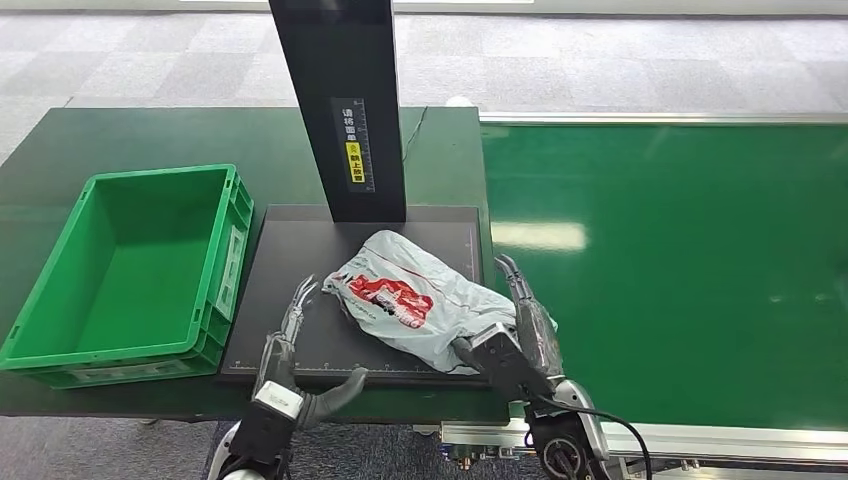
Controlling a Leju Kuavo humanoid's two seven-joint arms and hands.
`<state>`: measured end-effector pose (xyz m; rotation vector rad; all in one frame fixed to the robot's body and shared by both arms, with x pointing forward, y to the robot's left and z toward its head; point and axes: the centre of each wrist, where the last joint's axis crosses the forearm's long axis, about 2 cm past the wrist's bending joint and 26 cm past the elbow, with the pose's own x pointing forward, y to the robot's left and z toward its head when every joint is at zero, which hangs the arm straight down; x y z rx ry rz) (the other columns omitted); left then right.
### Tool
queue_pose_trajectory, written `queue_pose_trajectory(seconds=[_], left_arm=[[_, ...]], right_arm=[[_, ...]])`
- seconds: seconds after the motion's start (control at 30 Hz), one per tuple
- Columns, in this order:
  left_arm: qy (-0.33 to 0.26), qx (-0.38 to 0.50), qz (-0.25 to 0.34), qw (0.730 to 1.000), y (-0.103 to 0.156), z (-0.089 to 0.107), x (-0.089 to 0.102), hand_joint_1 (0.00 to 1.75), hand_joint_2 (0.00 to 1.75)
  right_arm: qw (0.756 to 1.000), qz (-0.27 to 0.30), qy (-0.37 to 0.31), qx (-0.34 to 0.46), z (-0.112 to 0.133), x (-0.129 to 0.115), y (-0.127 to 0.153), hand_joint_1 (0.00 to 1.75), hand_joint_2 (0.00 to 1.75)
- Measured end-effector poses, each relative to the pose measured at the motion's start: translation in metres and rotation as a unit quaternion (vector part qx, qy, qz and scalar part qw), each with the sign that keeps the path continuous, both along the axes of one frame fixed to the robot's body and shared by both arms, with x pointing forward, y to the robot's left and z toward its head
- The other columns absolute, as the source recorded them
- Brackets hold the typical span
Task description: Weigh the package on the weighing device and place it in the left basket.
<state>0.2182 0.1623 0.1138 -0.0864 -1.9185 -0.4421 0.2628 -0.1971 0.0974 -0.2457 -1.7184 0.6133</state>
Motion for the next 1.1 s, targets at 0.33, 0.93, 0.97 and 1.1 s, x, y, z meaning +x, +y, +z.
queue_pose_trajectory(seconds=[0.33,0.93,0.97,1.1], left_arm=[[-0.010,0.046,-0.064,0.997,-0.013,0.004,0.016,0.00,1.75],[0.001,0.102,-0.013,0.995,-0.008,-0.005,0.025,0.00,1.75],[-0.002,0.107,-0.008,0.994,-0.006,-0.005,0.027,0.00,1.75],[-0.020,0.121,-0.001,0.992,-0.004,0.002,0.045,0.00,1.75]], right_arm=[[0.932,0.232,0.151,0.236,-0.011,-0.004,0.005,0.00,1.75],[0.954,0.126,-0.019,0.273,0.010,0.010,-0.009,0.00,1.75],[0.958,0.108,-0.034,0.264,0.013,0.009,-0.009,0.00,1.75],[0.966,0.060,-0.078,0.241,0.023,0.004,-0.008,0.00,1.75]])
